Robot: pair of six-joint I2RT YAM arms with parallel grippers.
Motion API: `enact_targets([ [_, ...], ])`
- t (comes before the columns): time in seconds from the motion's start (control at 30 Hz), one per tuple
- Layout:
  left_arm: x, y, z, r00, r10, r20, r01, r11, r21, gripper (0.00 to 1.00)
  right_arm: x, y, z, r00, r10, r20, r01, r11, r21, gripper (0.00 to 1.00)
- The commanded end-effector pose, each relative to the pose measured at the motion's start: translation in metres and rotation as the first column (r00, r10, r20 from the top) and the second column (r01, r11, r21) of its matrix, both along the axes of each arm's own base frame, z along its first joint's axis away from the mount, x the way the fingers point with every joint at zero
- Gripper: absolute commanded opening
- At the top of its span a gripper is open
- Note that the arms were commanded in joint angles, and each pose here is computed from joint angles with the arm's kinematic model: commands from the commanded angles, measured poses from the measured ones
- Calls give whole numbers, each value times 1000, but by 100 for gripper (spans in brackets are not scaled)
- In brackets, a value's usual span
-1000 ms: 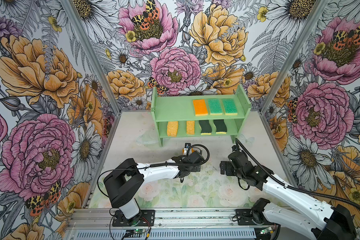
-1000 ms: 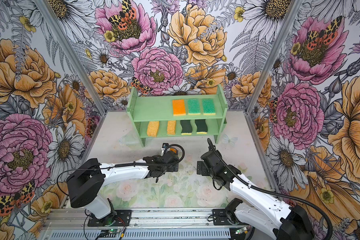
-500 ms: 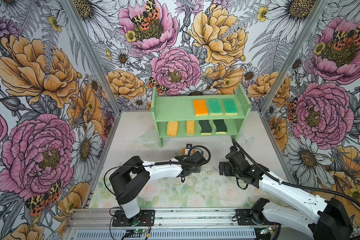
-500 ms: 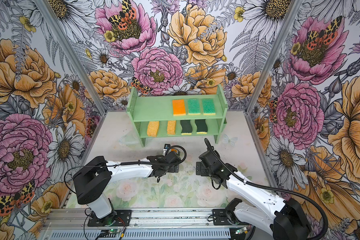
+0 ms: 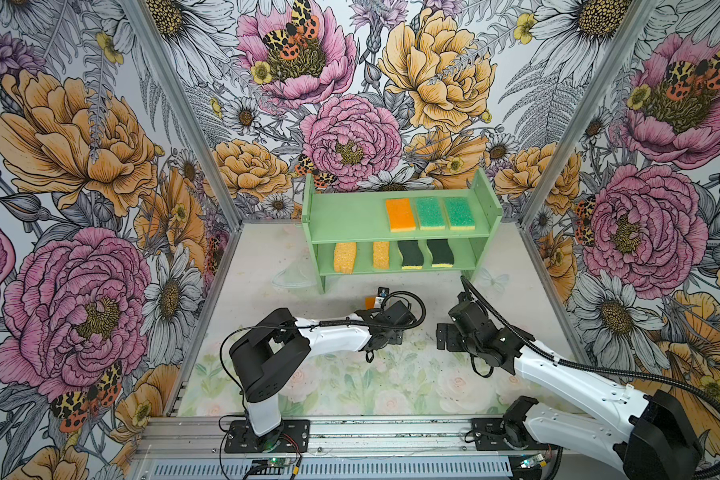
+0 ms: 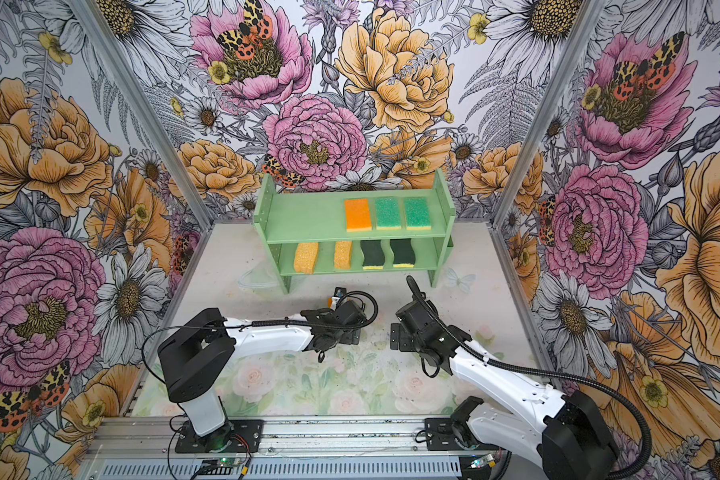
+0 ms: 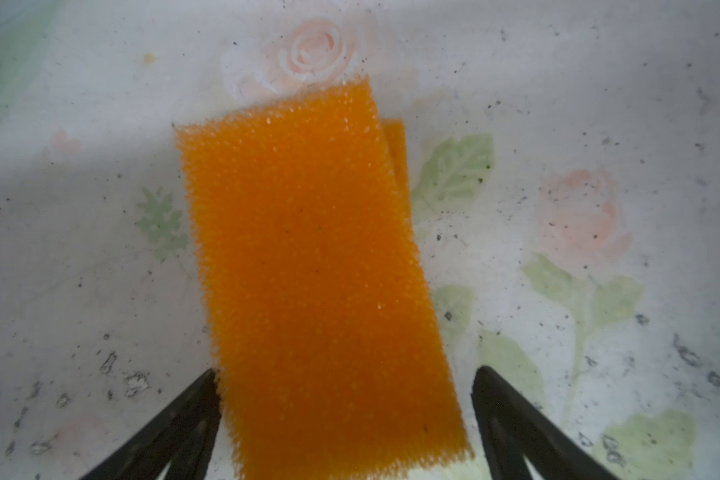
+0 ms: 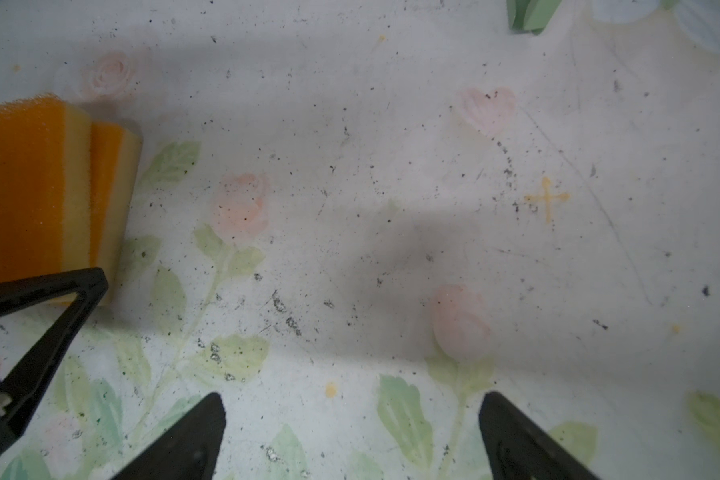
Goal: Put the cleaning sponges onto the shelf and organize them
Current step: 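Lower the left gripper onto the last orange sponge and close it, then lift the orange sponge with the left gripper and carry it to the upper shelf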
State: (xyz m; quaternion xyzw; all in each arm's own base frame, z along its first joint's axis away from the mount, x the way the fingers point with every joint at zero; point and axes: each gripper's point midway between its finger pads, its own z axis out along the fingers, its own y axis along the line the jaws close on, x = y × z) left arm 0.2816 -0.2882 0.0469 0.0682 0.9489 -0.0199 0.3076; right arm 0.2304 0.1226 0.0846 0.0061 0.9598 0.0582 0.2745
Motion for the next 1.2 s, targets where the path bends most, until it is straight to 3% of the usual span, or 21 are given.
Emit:
enact_targets([
  [0.0, 8, -1, 7, 1000, 6, 25, -6, 1000, -2, 91, 9, 7, 9, 1000, -11, 23, 10, 999, 37, 97],
  [0.7, 10, 9, 15, 997, 46, 67, -46, 999, -7, 73, 10, 10, 7, 1000, -9, 14, 8, 999, 42, 98],
  [1.17, 7, 12, 29, 997, -6, 83, 7, 1000, -5, 71, 11, 12, 11, 1000, -8, 24, 6, 998, 65, 98],
])
